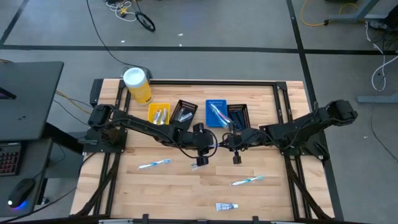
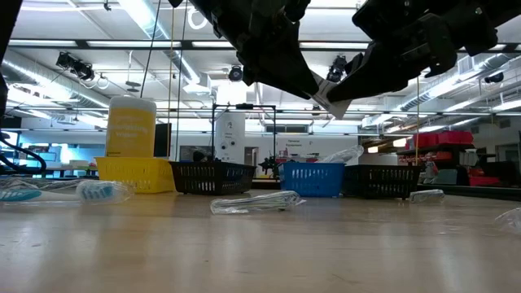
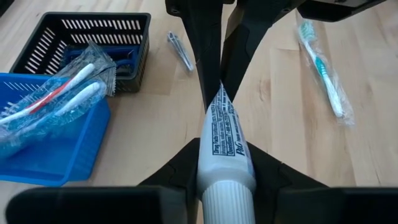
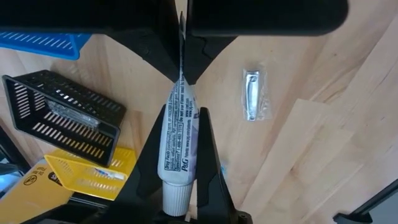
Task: Pick & Place Travel size toiletries
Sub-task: Put the white toothpaste into the yellow bin
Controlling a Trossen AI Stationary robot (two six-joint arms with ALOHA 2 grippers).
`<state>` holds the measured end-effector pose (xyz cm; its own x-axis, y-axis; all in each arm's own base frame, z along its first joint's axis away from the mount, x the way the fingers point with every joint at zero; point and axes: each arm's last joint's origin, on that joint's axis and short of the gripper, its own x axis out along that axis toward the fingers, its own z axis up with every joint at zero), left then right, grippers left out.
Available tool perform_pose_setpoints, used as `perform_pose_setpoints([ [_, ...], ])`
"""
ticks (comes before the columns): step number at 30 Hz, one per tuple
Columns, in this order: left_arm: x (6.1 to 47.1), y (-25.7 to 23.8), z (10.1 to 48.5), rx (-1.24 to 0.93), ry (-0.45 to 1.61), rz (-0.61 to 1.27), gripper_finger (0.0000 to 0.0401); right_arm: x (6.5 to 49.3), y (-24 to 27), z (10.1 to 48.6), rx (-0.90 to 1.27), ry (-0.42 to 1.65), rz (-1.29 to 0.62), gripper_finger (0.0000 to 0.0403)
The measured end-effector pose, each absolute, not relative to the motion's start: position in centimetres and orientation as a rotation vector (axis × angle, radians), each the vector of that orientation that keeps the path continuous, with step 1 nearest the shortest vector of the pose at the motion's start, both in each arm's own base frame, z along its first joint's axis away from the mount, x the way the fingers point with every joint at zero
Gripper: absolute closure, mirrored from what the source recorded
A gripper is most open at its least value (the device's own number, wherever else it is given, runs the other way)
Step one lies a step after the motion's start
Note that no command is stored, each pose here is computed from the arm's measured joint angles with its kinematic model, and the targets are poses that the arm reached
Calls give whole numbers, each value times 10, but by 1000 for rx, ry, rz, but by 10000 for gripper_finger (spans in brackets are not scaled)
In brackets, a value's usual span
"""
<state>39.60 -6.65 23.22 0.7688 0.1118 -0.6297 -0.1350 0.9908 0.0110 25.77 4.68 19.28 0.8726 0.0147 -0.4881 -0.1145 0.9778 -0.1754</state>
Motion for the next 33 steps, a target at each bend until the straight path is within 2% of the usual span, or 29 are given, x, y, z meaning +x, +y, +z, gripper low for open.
perform_pose_setpoints([
  [5,396,-66,232,-39,685,137,307,258,45,193,-197,508,64,381],
  [15,393,-64,229,-34,715,201,311,258,45,193,-192,509,52,308],
  [18,389,-60,225,-8,762,253,310,257,43,191,-183,528,-11,295],
  [23,381,-48,219,-16,844,406,315,255,40,188,-160,565,-83,288],
  [28,364,-36,235,-5,892,482,313,254,41,187,-152,574,-84,288],
  [33,327,-20,255,24,967,733,315,254,40,186,-155,587,-84,288],
])
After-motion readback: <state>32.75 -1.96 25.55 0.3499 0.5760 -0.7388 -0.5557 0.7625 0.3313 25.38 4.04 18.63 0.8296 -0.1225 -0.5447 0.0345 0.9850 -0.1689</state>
